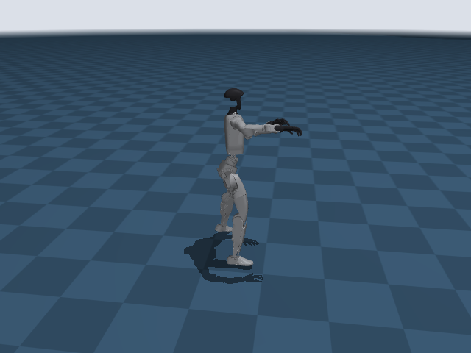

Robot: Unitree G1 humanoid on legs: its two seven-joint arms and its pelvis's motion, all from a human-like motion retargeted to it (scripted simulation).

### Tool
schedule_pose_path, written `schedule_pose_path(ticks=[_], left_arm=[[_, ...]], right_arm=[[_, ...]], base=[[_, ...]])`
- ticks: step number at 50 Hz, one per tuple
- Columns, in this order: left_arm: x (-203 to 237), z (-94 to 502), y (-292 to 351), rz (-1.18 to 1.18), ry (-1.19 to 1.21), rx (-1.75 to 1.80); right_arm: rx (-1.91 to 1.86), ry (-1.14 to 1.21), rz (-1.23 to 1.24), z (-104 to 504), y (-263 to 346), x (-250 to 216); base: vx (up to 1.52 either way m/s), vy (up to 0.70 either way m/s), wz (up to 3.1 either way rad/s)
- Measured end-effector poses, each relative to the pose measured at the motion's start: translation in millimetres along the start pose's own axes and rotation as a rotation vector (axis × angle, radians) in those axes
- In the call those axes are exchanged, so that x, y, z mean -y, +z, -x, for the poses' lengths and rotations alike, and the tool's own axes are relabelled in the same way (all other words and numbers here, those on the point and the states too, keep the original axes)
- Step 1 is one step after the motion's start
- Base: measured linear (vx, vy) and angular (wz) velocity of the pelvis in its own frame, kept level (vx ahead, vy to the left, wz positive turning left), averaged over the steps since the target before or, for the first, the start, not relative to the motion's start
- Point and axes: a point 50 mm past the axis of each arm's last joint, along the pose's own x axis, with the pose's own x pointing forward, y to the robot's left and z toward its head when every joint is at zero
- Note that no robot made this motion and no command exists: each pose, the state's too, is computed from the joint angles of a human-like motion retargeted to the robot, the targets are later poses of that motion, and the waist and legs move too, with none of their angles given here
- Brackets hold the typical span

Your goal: Kungfu

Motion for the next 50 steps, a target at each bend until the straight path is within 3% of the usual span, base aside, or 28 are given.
schedule_pose_path(ticks=[4, 7, 10, 12, 16, 20, 23, 28, 31, 35, 40, 45, 50], left_arm=[[55.1, -49.7, 59.4, -0.007, -0.303, 0.267], [91.8, -68.8, 110.5, 0.016, -0.450, 0.463], [112.2, -74.5, 148.8, 0.000, -0.535, 0.594], [118.8, -74.6, 162.9, -0.031, -0.553, 0.643], [109.7, -70.6, 170.8, -0.096, -0.498, 0.702], [86.2, -67.9, 175.7, -0.114, -0.269, 0.805], [98.2, -74.1, 175.5, -0.027, -0.133, 0.759], [130.5, -59.6, 155.9, -0.032, -0.214, 0.719], [150.5, -41.8, 111.5, -0.008, -0.247, 0.557], [179.4, -10.5, 48.3, 0.089, -0.305, 0.249], [191.5, 78.7, -45.8, 0.185, -0.529, -0.268], [178.8, 169.1, -81.3, 0.350, -0.457, -0.591], [181.1, 206.2, -85.6, 0.421, -0.342, -0.702]], right_arm=[[-0.545, 0.519, 0.248, 87.8, -104.4, -58.8], [-1.035, 0.716, 0.354, 174.8, -147.1, -77.8], [-1.414, 0.742, 0.065, 235.2, -147.3, -89.9], [-1.485, 0.663, -0.236, 241.6, -144.6, -95.5], [-1.320, 0.455, -0.588, 193.4, -127.1, -120.7], [-1.011, 0.266, -0.447, 130.2, -118.0, -104.1], [-1.021, 0.152, -0.269, 119.2, -120.8, -90.7], [-1.185, -0.021, -0.519, 107.7, -88.8, -136.0], [-1.041, 0.079, -0.657, 76.5, -48.5, -165.9], [-1.037, 0.177, -0.604, 69.6, -19.3, -191.9], [-0.813, 0.212, -0.711, 60.9, 72.9, -238.6], [-0.683, 0.311, -0.817, 92.1, 147.1, -269.3], [-0.538, 0.353, -0.829, 118.5, 185.8, -275.5]], base=[[-0.07, -0.36, -0.70], [-0.02, -0.14, -0.81], [0.07, -0.40, -1.37], [0.06, -0.56, -1.13], [-0.38, -0.87, -3.00], [-0.32, -0.04, -1.38], [-0.16, 0.54, -0.47], [-0.13, 0.06, -0.16], [-0.05, -0.44, -1.59], [0.13, -0.08, -0.23], [0.30, -0.70, -0.24], [0.37, -0.38, 0.69], [0.29, -0.53, 1.66]])
